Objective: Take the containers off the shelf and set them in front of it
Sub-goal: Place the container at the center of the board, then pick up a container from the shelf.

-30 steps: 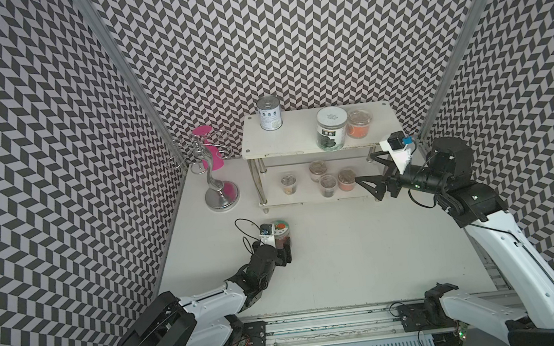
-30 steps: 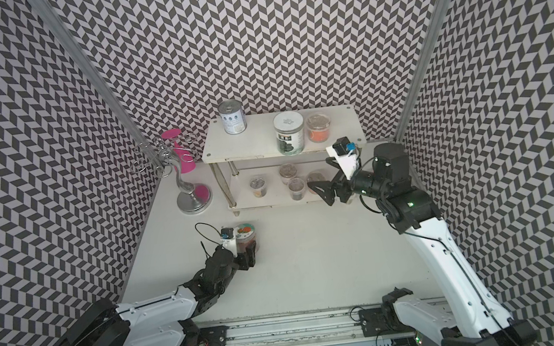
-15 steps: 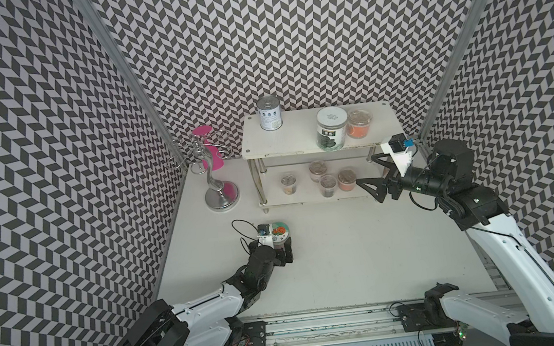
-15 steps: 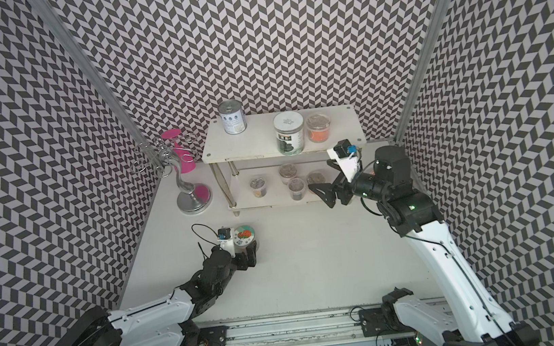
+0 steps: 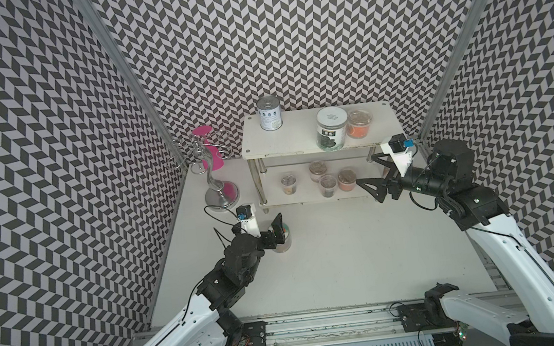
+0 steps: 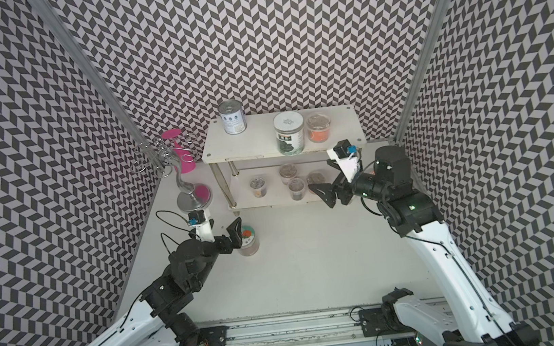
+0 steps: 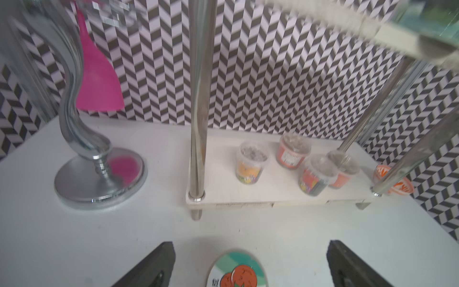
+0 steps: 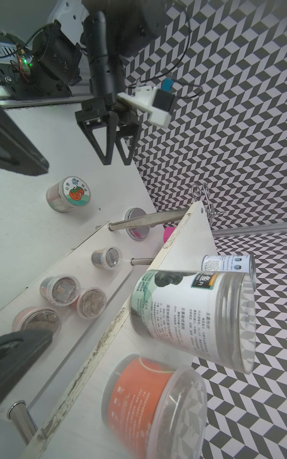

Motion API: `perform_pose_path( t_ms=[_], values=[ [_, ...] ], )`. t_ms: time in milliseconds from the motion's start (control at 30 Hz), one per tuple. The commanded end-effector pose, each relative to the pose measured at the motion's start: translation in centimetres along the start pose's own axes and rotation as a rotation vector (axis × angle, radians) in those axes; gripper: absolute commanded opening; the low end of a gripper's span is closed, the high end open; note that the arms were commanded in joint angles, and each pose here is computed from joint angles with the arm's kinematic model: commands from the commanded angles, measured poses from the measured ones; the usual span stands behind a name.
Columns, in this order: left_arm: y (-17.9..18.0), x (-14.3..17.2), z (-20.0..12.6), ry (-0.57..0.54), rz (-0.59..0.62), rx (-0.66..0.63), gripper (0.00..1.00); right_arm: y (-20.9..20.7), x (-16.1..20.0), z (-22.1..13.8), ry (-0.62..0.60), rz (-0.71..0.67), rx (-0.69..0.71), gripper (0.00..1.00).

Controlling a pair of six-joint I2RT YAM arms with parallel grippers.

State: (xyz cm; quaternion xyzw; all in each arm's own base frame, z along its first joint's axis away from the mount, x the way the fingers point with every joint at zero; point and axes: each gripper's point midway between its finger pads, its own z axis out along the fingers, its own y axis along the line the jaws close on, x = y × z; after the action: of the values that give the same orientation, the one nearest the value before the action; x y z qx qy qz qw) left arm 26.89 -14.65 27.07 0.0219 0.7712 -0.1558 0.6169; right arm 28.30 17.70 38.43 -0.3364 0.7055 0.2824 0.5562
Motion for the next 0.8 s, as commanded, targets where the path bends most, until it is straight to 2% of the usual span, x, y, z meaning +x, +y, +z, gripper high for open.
perform_pose_path(
  t_ms=[0,167,333,533,767],
  values=[
    [-1.6,-4.1,0.1,0.002,0.150,0.031,1.00,0.9,-2.2,-0.3,-0.076,-0.061,-0.041,1.00],
    [-3.5,-13.7,1.2,-0.133,0.192,0.089,1.00,0.9,-2.5,-0.2,-0.083,-0.066,-0.047,1.00],
    [-2.9,-19.2,5.3,-0.160,0.243,0.069,1.00,0.6,-2.9,-0.1,-0.086,-0.058,-0.037,1.00],
    [-3.0,-21.5,11.2,-0.103,0.271,0.127,1.00,0.2,-3.6,-0.1,-0.084,-0.055,-0.015,0.99],
    [-3.1,-22.3,16.9,-0.029,0.289,0.194,1.00,-0.1,-4.1,0.0,-0.088,-0.052,-0.012,1.00]
  ],
)
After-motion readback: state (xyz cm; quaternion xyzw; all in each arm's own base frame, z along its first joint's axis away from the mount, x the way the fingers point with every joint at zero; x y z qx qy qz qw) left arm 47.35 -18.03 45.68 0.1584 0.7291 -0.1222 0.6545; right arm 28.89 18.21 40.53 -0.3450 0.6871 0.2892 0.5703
